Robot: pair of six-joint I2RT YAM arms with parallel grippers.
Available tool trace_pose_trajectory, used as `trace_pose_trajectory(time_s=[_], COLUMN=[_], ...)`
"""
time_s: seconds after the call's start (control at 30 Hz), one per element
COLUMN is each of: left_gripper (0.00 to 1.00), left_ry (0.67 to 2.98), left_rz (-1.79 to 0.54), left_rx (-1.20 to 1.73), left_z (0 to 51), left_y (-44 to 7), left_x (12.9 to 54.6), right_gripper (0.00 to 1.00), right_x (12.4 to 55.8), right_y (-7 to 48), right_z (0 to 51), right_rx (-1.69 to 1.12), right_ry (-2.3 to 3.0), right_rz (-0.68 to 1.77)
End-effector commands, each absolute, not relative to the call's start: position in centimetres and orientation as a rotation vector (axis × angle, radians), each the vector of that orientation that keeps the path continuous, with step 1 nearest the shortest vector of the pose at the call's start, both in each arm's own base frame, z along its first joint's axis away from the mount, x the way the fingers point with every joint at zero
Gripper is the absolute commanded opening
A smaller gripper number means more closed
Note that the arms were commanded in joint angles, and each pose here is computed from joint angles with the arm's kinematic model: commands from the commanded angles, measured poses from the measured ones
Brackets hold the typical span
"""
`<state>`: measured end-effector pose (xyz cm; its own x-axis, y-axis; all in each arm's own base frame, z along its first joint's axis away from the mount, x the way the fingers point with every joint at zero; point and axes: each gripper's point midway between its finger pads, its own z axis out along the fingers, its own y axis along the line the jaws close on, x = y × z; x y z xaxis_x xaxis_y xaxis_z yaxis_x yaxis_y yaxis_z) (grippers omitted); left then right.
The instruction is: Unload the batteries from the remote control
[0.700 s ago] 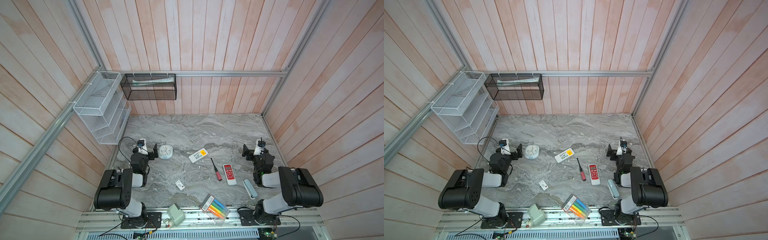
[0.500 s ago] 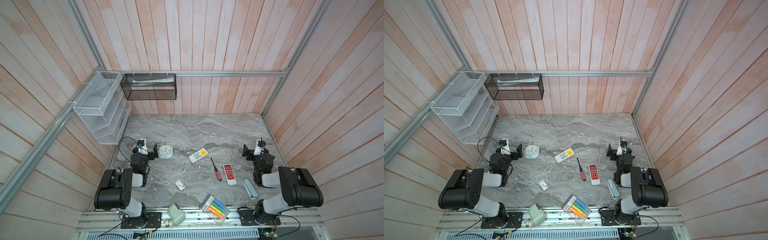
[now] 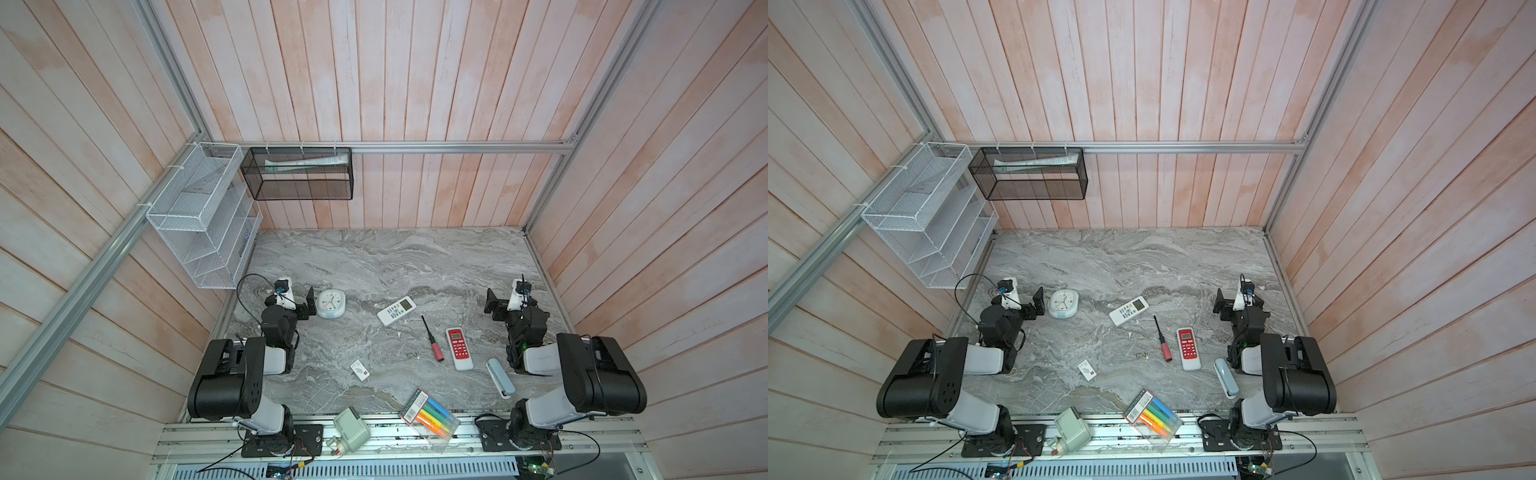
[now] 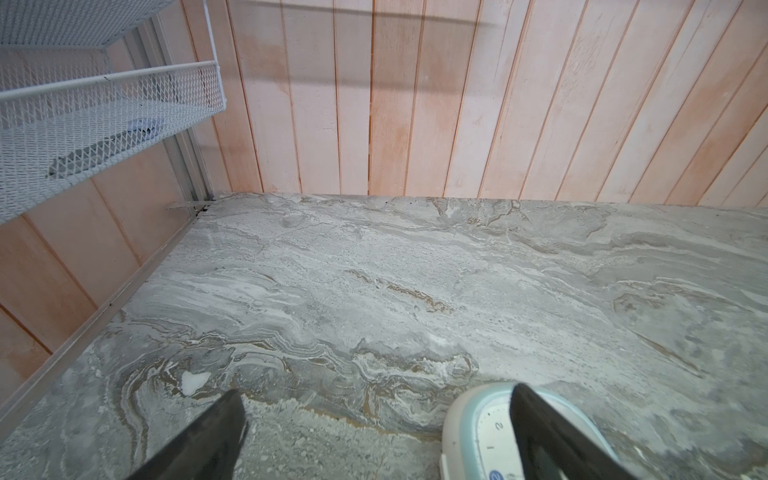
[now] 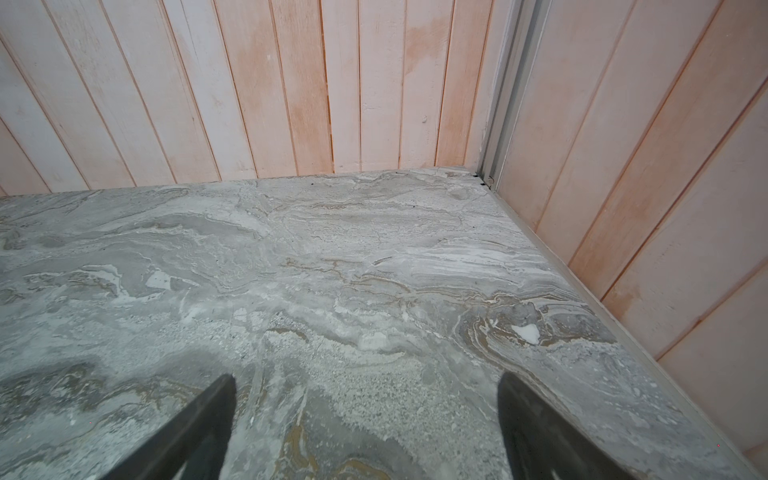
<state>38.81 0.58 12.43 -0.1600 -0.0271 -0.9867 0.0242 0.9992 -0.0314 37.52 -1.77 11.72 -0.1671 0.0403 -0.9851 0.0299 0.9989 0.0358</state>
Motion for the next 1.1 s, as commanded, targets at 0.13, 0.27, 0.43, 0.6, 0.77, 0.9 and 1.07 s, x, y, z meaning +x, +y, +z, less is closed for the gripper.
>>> trace_pose_trajectory(time_s=[0.13,0.27,0.43,0.6,0.77,0.9,1.07], left_gripper=[1.0,1.0,1.0,1.0,1.0,1.0,1.0], left_ry=[1.723,1.726,1.723,1.712,1.89,2.021,2.035], left_rz=[-0.046,-0.047,-0.045,-0.028,-0.024,-0.038,-0.048], left_rx=[-0.002,-0.003,-0.002,-0.026,-0.098,-0.218,-0.108], left_z=[12.8,12.7,12.8,13.3,13.7,13.5,14.5], left_y=[0.5,0.5,0.5,0.9,1.4,1.2,-3.5], left_x=[39.0,39.0,39.0,39.0,40.9,41.5,40.9], right_gripper=[0.98,0.98,0.98,0.98,0.98,0.98,0.98], right_x=[37.9,37.9,37.9,37.3,37.8,38.1,38.4], right_y=[-1.9,-1.9,-1.8,-1.7,-1.8,-1.4,0.6], right_z=[12.4,12.4,12.3,13.7,14.9,15.7,16.5], right_rx=[0.059,0.059,0.056,0.056,0.093,0.133,0.158], right_ry=[1.724,1.725,1.725,1.694,1.755,1.795,1.881], right_rz=[0.001,0.001,0.002,0.007,0.023,0.073,0.19])
